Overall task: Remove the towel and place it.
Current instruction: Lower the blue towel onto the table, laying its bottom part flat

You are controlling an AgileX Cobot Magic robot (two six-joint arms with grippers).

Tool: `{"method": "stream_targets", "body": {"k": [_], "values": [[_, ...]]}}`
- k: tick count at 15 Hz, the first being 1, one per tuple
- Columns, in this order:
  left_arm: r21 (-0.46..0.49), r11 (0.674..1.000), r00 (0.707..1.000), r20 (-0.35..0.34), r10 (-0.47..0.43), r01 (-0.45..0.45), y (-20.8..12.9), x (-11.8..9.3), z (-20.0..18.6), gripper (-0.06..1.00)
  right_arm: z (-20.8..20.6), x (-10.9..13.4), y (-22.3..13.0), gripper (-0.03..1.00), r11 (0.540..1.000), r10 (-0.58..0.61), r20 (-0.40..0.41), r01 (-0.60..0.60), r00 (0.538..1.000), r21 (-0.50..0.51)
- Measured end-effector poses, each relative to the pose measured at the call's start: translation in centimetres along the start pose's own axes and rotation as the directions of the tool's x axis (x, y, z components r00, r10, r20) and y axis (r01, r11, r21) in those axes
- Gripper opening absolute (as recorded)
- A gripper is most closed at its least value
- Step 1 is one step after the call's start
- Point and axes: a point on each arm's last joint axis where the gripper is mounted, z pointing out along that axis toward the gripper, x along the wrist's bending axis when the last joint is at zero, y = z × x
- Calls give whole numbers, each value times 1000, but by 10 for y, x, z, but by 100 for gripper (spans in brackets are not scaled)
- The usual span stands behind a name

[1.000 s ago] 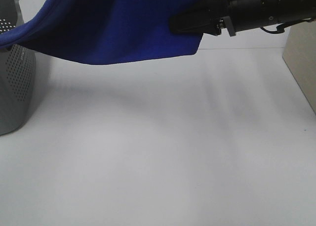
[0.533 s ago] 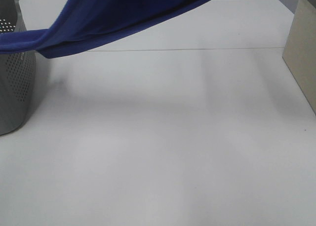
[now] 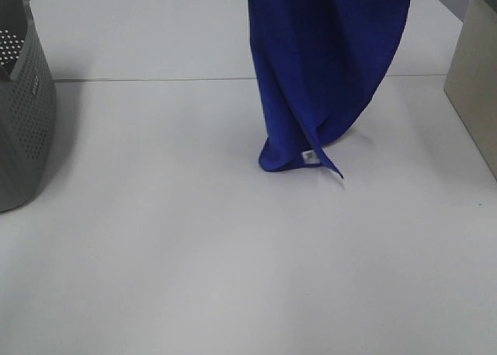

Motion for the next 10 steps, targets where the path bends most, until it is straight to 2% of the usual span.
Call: {"method": "stream_targets", "body": {"k": [2, 5, 10], "values": [[-15, 1000, 1000, -1, -13, 13, -4, -2, 3, 0, 3, -10, 9, 1, 994, -36, 104, 46, 994, -96], [-59, 997, 999, -24, 37, -39, -17, -2, 13, 0, 16, -22, 14, 1, 983, -86, 219, 119, 972, -143], [-93, 993, 991, -117, 67, -78, -43, 23, 48, 0, 37, -41, 32, 1, 929, -95, 395, 223, 914, -294]]}}
